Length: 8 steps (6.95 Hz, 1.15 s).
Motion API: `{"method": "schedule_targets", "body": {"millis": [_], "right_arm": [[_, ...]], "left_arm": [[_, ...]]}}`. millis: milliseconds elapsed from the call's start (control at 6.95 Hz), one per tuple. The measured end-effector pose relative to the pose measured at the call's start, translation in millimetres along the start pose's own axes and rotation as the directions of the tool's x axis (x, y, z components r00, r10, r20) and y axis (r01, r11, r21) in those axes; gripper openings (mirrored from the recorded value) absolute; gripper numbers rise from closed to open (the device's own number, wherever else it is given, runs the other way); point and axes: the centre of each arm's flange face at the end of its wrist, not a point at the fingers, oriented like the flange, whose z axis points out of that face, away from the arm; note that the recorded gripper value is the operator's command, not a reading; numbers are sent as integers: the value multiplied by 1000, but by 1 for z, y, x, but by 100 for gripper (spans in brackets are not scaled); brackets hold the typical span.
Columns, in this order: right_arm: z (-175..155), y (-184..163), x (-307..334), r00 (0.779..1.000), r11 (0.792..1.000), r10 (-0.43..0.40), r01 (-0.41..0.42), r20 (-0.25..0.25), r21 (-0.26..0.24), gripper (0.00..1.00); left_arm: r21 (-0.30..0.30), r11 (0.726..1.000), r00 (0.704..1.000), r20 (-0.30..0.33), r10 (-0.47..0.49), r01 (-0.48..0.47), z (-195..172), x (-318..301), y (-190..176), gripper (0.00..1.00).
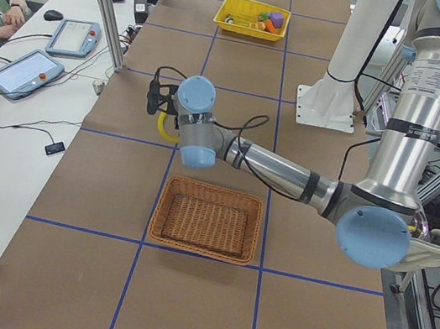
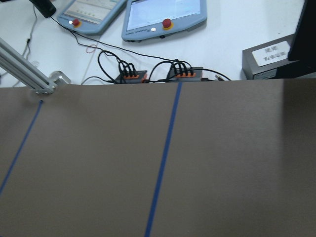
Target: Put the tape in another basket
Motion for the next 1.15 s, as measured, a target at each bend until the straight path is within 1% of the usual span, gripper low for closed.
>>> {"method": "schedule_targets", "body": {"millis": [144, 288, 432, 576, 720, 864, 1008, 1152], "right_arm": [[4, 14, 22, 998, 996, -50, 46, -45, -70, 100], [6, 23, 35, 995, 987, -68, 56, -75, -147, 100], [7, 30, 37, 993, 974, -67, 44, -94, -224, 100], [5, 34, 34, 992, 959, -67, 35, -104, -280, 100], [2, 37, 29, 992, 949, -65, 28, -108, -315, 100], [-1, 39, 26, 992, 942, -58, 17, -112, -335, 100], [-3, 41, 24, 992, 938, -52, 8, -116, -347, 100], [-4, 44, 25, 992, 935, -46, 1, -119, -354, 100]], "left_arm": [[1, 999, 997, 67, 46, -46, 0, -32, 14, 0], [-16, 997, 989, 129, 75, -74, 8, -55, 29, 0], [-52, 995, 976, 199, 93, -84, 29, -74, 47, 0], [-95, 992, 961, 256, 107, -85, 52, -84, 65, 0], [-138, 988, 948, 296, 113, -74, 69, -92, 80, 0], [-167, 984, 939, 323, 115, -63, 79, -101, 93, 99], [-190, 980, 934, 337, 118, -56, 85, -107, 103, 98], [-199, 978, 928, 350, 123, -54, 89, -111, 110, 98]]}}
